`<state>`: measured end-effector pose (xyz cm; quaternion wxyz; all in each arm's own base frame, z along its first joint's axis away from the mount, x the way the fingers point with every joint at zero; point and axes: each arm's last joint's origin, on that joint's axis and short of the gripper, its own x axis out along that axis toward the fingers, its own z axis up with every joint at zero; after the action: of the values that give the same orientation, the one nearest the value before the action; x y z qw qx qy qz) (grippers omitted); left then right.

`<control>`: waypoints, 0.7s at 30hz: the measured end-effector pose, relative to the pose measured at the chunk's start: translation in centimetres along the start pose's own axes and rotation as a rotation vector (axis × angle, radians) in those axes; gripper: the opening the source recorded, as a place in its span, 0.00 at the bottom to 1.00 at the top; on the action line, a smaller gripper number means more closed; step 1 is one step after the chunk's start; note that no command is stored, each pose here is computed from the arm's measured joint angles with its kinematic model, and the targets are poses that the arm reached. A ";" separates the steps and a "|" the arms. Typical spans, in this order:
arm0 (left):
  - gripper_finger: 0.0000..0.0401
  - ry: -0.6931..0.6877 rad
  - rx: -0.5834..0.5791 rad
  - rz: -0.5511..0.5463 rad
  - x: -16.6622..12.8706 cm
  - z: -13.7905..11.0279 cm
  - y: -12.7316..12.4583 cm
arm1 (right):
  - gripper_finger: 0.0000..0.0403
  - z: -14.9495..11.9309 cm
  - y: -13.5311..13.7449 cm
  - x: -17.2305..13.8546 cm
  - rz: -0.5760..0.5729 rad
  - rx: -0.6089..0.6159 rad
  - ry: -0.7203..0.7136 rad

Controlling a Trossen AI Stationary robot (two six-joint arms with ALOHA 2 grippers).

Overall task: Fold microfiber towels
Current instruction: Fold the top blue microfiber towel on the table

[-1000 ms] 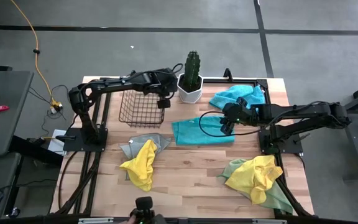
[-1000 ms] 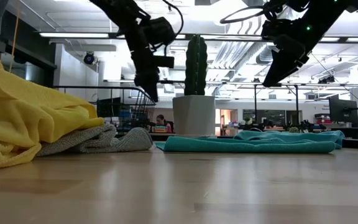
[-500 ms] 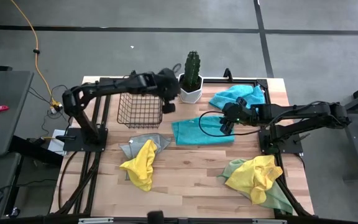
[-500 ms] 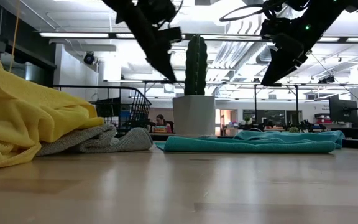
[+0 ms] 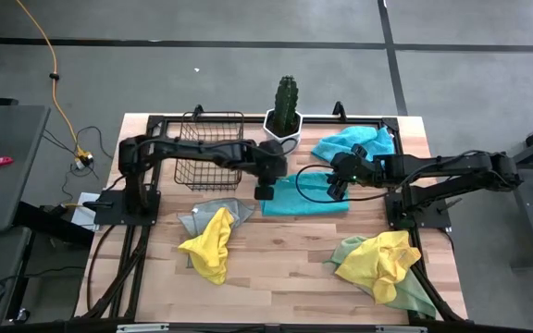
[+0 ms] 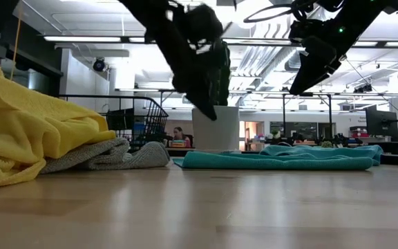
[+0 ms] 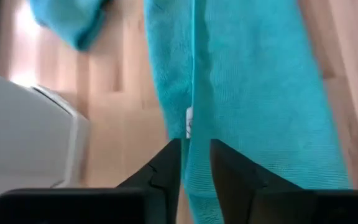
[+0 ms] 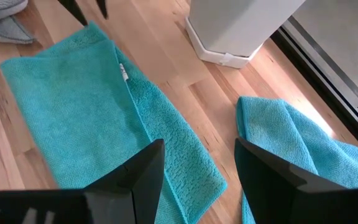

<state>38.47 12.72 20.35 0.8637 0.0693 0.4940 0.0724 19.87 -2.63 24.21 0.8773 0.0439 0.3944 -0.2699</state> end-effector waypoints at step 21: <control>0.33 0.103 0.031 -0.066 6.2 -2.3 0.3 | 0.47 0.0 0.0 0.0 0.000 -0.003 0.000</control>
<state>39.54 14.32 14.04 0.8377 0.0622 0.5410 0.0397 19.87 -2.63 24.21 0.8773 0.0424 0.3949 -0.2695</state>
